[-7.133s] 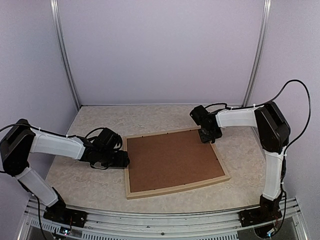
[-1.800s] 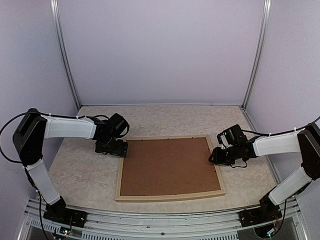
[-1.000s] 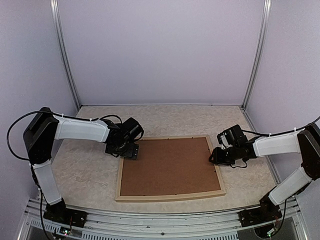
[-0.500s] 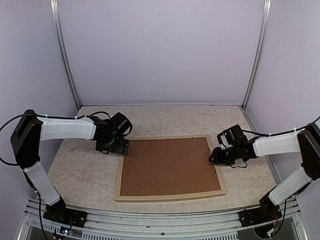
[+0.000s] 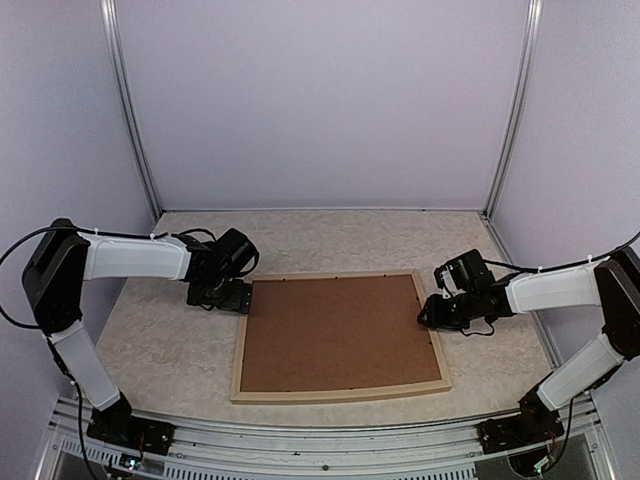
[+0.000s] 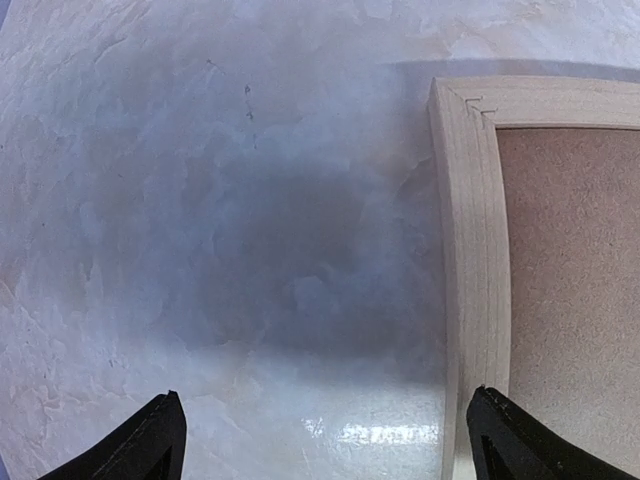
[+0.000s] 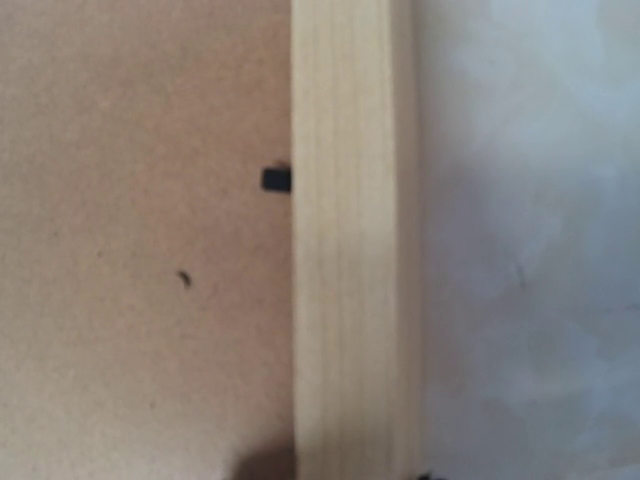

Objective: Put the photo into the frame
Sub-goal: Press the fastener onto the backboard.

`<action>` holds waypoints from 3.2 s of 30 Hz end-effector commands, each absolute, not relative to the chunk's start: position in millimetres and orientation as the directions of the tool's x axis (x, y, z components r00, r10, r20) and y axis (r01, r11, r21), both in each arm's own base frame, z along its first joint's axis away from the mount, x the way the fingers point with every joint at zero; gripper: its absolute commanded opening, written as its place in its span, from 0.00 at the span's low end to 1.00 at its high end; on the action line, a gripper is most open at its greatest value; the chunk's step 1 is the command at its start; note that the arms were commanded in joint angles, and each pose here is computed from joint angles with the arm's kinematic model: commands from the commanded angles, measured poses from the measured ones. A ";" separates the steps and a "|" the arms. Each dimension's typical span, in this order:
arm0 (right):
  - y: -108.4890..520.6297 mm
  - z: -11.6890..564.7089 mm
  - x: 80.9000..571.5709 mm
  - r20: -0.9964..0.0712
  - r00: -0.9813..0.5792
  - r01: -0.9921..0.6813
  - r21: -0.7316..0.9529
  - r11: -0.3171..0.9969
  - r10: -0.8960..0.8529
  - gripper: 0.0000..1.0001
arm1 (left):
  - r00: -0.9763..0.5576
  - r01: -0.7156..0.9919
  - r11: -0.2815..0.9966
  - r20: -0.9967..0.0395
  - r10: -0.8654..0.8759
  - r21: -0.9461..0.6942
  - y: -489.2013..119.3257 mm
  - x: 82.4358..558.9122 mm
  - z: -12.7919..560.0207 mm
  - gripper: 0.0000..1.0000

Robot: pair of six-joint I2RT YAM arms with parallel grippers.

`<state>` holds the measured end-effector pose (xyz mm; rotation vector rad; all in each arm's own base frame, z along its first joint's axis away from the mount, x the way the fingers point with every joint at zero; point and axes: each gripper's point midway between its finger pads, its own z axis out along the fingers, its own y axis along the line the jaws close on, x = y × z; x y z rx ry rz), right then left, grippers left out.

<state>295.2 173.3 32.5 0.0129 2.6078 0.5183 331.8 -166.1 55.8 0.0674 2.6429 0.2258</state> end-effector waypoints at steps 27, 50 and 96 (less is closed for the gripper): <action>171.7 11.5 278.2 -0.399 -0.915 -0.083 0.341 0.937 0.064 0.39 | -0.916 0.120 0.972 -0.354 0.187 0.203 -206.1 299.1 12.6 0.96; 172.6 8.5 278.0 -0.396 -0.916 -0.087 0.342 0.936 0.060 0.39 | -0.871 0.006 0.966 -0.474 0.132 0.257 -171.2 330.2 75.7 0.97; 173.5 12.7 281.2 -0.403 -0.914 -0.095 0.335 0.937 0.051 0.39 | -0.856 -0.032 0.966 -0.505 0.106 0.257 -159.3 333.0 82.5 0.96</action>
